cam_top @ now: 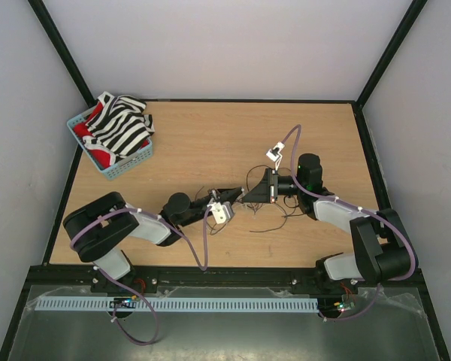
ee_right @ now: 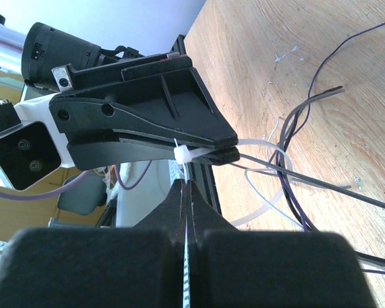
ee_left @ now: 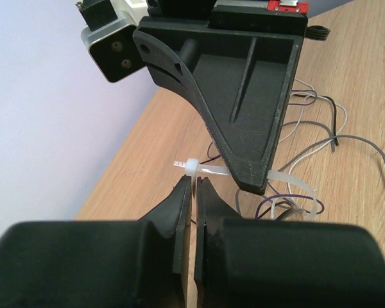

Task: Zip-tie the wires
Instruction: Tie the cable at the center of the board.

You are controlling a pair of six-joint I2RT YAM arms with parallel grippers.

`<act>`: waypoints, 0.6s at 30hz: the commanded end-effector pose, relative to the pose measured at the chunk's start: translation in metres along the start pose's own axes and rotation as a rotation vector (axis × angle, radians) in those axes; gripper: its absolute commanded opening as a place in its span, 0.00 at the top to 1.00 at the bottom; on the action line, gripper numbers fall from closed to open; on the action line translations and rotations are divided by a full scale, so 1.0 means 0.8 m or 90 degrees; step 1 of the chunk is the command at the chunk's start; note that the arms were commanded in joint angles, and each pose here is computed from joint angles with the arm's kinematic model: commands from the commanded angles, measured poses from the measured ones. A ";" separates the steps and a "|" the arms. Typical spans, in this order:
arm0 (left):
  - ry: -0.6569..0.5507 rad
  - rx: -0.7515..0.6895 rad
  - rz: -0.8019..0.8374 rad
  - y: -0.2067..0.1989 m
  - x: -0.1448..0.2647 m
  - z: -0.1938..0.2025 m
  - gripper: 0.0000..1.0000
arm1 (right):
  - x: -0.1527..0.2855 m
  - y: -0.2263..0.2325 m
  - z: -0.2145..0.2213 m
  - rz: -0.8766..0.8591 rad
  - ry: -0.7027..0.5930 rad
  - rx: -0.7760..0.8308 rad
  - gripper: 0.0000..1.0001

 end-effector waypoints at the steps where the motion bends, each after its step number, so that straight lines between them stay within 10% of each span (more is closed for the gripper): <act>1: -0.052 -0.019 -0.029 0.017 -0.009 -0.031 0.97 | 0.002 0.003 -0.003 -0.009 -0.006 0.024 1.00; 18: -0.019 -0.064 -0.017 -0.003 -0.008 -0.016 1.00 | -0.003 0.006 -0.018 -0.016 -0.032 -0.022 1.00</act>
Point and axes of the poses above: each gripper's point midway between its finger pads, its own x axis back along the fingers, its own y axis along the line the jaws close on, z = x × y, the point moved 5 cm from there along x, back along the fingers, and after that the axes turned 5 degrees about x, right-handed, at the moved point
